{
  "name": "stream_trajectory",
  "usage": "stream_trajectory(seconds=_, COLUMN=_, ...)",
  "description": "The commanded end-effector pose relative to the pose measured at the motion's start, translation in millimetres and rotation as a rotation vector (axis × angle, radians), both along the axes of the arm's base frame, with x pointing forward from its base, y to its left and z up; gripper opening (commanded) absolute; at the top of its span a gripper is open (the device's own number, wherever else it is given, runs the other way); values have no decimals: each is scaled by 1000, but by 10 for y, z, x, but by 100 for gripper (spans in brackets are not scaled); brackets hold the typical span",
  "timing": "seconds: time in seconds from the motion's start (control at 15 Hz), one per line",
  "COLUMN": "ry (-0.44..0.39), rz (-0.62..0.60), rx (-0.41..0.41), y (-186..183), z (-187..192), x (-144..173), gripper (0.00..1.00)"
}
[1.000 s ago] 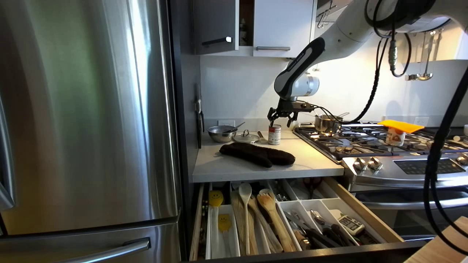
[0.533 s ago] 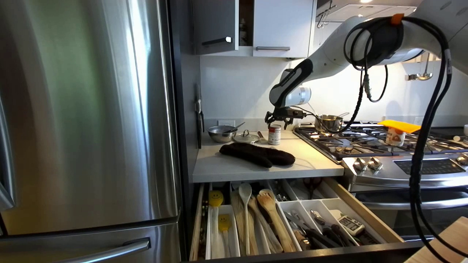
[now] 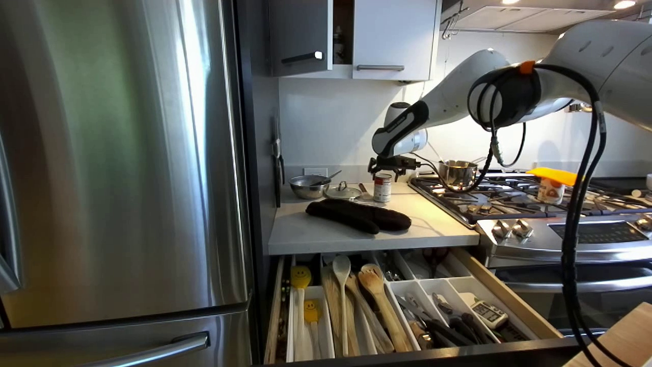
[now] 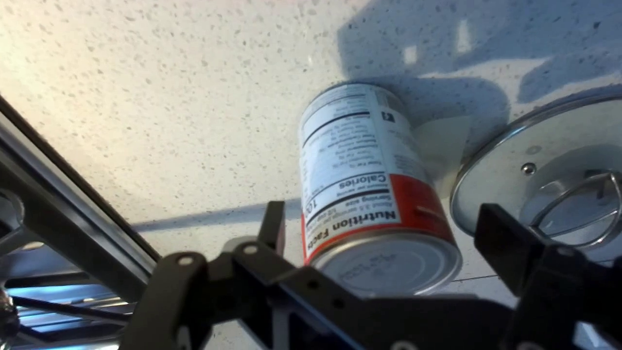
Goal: Move the red and white tin forward to the left
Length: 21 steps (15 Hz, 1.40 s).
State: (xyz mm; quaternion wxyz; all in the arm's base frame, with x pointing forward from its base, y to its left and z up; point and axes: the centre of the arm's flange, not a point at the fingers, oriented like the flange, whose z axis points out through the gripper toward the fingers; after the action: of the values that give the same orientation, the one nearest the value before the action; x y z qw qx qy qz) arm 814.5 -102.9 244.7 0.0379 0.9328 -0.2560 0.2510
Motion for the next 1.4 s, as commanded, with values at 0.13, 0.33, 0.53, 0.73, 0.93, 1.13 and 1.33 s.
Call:
stream_trajectory(seconds=0.13, ry=-24, rz=-61, rx=-45, y=-26, z=-136, x=365, gripper=100)
stream_trajectory(seconds=0.33, ry=-45, rz=-67, rx=-74, y=-13, z=-172, x=409, gripper=100)
stream_trajectory(seconds=0.53, ry=-64, rz=-72, rx=-96, y=13, z=-191, x=442, gripper=100)
stream_trajectory(seconds=0.73, ry=-64, rz=-73, rx=-128, y=24, z=-213, x=460, gripper=100)
stream_trajectory(seconds=0.93, ry=-63, rz=-73, rx=-161, y=34, z=-253, x=469, gripper=68)
stream_trajectory(seconds=1.13, ry=-32, rz=-62, rx=-149, y=75, z=-239, x=462, gripper=58)
stream_trajectory(seconds=1.33, ry=15, rz=-57, rx=-128, y=101, z=-144, x=417, gripper=58)
